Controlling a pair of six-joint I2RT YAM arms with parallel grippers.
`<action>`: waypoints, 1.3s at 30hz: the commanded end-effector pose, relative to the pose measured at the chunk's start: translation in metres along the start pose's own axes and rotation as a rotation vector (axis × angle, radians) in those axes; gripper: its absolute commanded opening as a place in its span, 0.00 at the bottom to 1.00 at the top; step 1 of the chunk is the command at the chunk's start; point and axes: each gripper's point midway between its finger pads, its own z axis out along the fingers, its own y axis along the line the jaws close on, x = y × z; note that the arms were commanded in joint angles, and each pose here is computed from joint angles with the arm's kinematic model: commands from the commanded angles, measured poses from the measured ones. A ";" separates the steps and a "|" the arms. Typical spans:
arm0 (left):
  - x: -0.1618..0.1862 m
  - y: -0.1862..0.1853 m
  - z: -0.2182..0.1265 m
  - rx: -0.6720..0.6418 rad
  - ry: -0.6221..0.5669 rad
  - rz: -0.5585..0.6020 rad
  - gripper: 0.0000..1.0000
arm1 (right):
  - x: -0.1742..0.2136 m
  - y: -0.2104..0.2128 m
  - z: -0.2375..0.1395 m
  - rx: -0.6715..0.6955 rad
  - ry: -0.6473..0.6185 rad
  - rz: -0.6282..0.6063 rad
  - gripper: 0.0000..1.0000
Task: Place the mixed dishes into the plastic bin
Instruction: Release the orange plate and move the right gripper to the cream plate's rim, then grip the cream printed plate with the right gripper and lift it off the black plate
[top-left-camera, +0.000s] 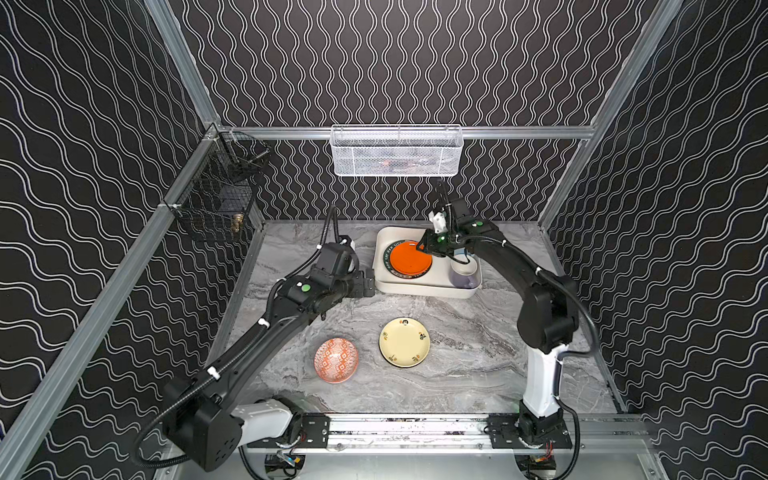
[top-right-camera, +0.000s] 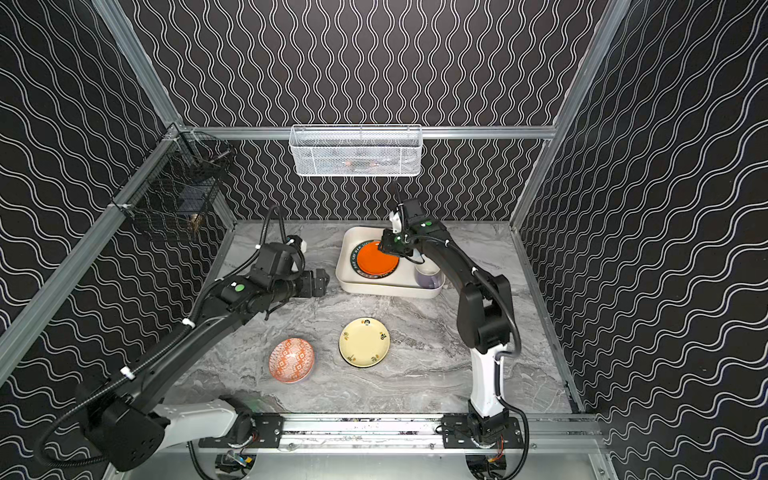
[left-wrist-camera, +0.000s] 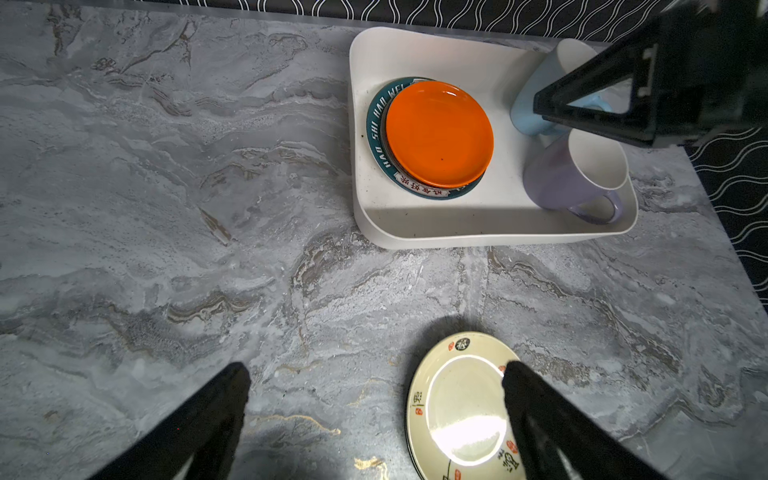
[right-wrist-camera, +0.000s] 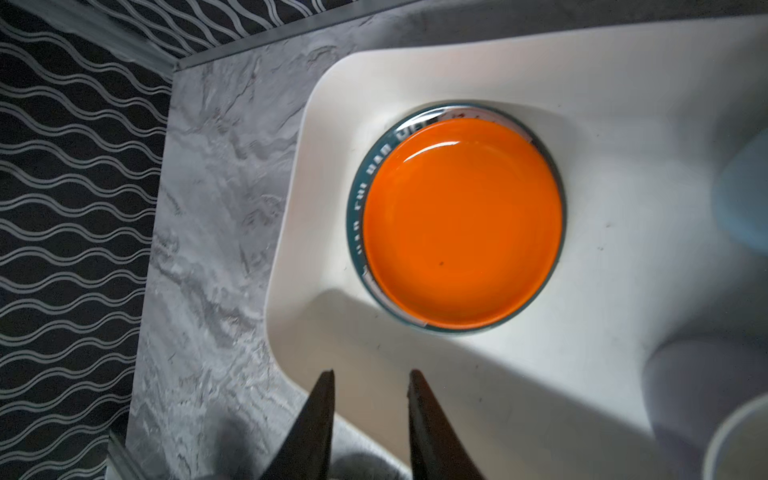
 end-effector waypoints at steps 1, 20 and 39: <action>0.007 -0.001 -0.011 0.029 -0.001 -0.031 0.99 | 0.021 0.017 -0.022 0.020 -0.017 -0.052 0.32; 0.062 0.000 -0.057 0.151 0.036 -0.117 0.99 | 0.200 -0.008 -0.043 0.068 0.113 -0.040 0.33; 0.074 0.007 -0.046 0.122 0.065 -0.116 0.99 | 0.261 -0.049 0.004 0.162 0.258 -0.019 0.29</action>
